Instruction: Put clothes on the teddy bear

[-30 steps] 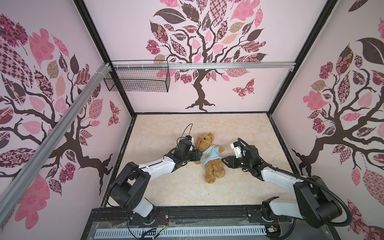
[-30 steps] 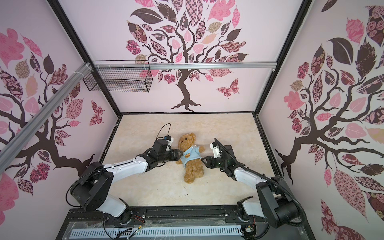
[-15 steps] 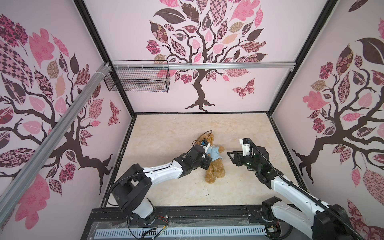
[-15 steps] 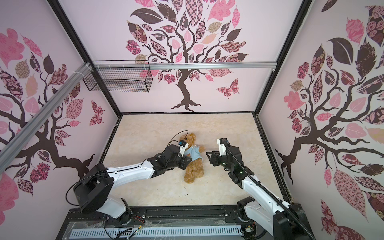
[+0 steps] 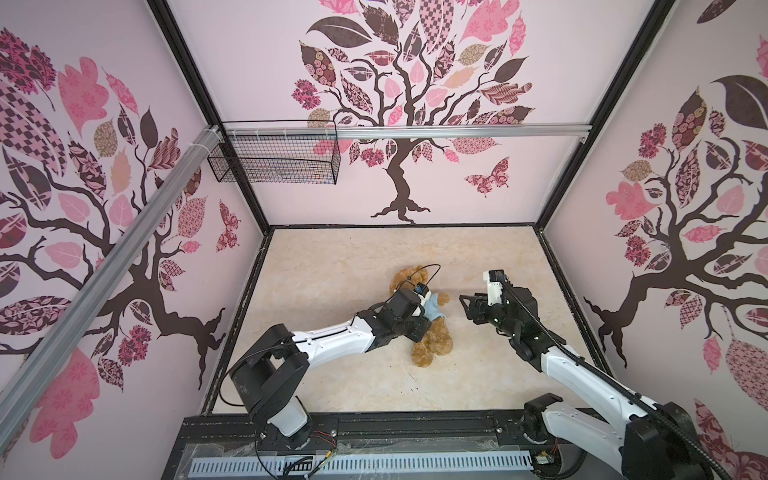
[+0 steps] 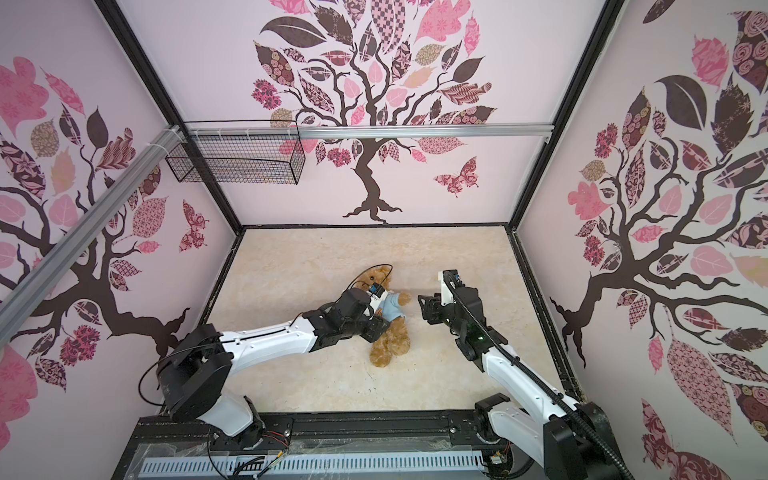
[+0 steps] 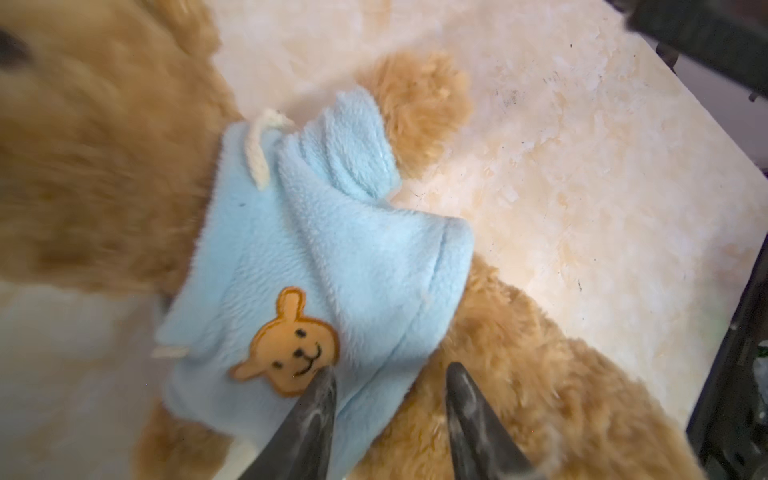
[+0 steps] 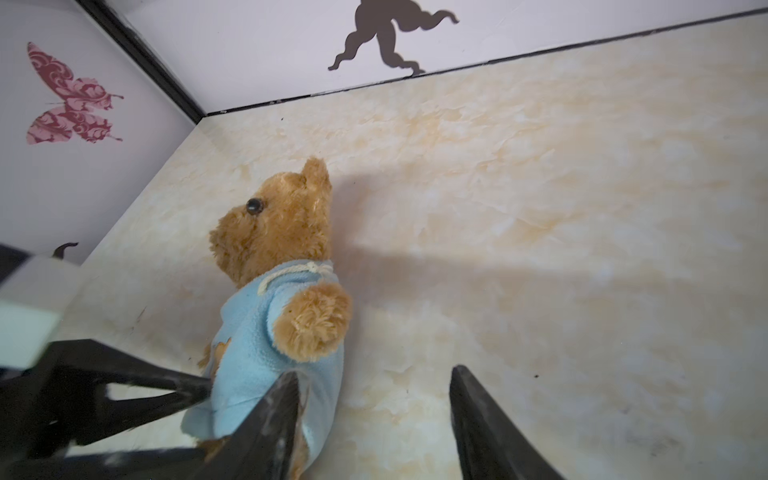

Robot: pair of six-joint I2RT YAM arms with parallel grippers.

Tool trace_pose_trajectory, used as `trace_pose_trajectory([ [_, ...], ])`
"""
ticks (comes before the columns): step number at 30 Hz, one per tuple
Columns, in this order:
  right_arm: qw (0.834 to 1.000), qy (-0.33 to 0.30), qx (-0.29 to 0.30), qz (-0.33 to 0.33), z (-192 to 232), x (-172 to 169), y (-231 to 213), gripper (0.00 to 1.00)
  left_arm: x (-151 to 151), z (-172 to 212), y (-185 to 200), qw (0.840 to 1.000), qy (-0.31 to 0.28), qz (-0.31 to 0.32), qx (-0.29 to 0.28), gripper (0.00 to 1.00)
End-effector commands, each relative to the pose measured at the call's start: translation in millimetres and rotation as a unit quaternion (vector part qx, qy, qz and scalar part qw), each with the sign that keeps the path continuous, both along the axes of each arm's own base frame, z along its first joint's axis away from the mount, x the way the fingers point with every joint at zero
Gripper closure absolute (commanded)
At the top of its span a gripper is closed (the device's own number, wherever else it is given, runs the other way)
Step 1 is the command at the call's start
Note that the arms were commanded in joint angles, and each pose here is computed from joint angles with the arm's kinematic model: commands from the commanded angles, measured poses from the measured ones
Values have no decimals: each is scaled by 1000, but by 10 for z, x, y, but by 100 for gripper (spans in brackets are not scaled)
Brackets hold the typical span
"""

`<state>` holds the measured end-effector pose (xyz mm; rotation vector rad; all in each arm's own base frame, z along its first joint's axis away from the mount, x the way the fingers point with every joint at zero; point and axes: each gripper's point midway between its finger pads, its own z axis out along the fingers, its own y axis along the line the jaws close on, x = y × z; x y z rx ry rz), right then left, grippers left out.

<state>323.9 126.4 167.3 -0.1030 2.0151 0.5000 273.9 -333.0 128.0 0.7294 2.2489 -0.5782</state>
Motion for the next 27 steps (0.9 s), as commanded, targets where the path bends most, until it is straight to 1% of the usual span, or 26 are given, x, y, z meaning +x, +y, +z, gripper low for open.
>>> trace_pose_trajectory([
  [1, 995, -53, -56, -61, 254, 150, -273, 32, 188, 481, 269, 994, -101, 37, 20, 47],
  [4, 986, -82, -91, -110, 337, 227, -487, 24, 370, 802, 671, 977, -181, 107, 31, 42],
  [6, 979, -95, -112, -141, 367, 261, -629, 18, 500, 976, 987, 964, -216, 155, 19, 38],
  [10, 957, -120, -159, -210, 343, 286, -922, 2, 755, 1131, 1755, 927, -262, 268, -6, 28],
  [11, 953, -125, -166, -222, 315, 288, -971, 1, 807, 1138, 1950, 916, -270, 296, -8, 25],
  [14, 946, -122, -172, -245, 186, 303, -1071, 0, 905, 982, 2523, 884, -271, 381, 6, 19],
  [17, 944, -113, -175, -257, -21, 306, -1166, 0, 894, 744, 3066, 854, -258, 452, 10, 14],
  [18, 946, -107, -169, -257, -90, 309, -1194, 0, 868, 677, 3189, 848, -257, 464, 16, 7],
  [19, 949, -99, -161, -254, -179, 313, -1224, 0, 832, 601, 3314, 841, -257, 474, 27, 4],
  [20, 950, -93, -153, -256, -261, 310, -1269, 0, 795, 522, 3411, 836, -258, 482, 41, 3],
  [23, 950, -93, -142, -261, -411, 296, -1369, 0, 759, 339, 3570, 829, -263, 487, 77, 3],
  [24, 951, -98, -136, -261, -421, 300, -1379, 0, 771, 311, 3587, 827, -265, 490, 78, 3],
  [25, 952, -99, -134, -258, -409, 326, -1377, 0, 806, 288, 3577, 828, -269, 485, 78, 3],
  [27, 957, -95, -138, -235, -420, 387, -1304, 0, 890, 197, 3513, 839, -268, 467, 83, 3],
])
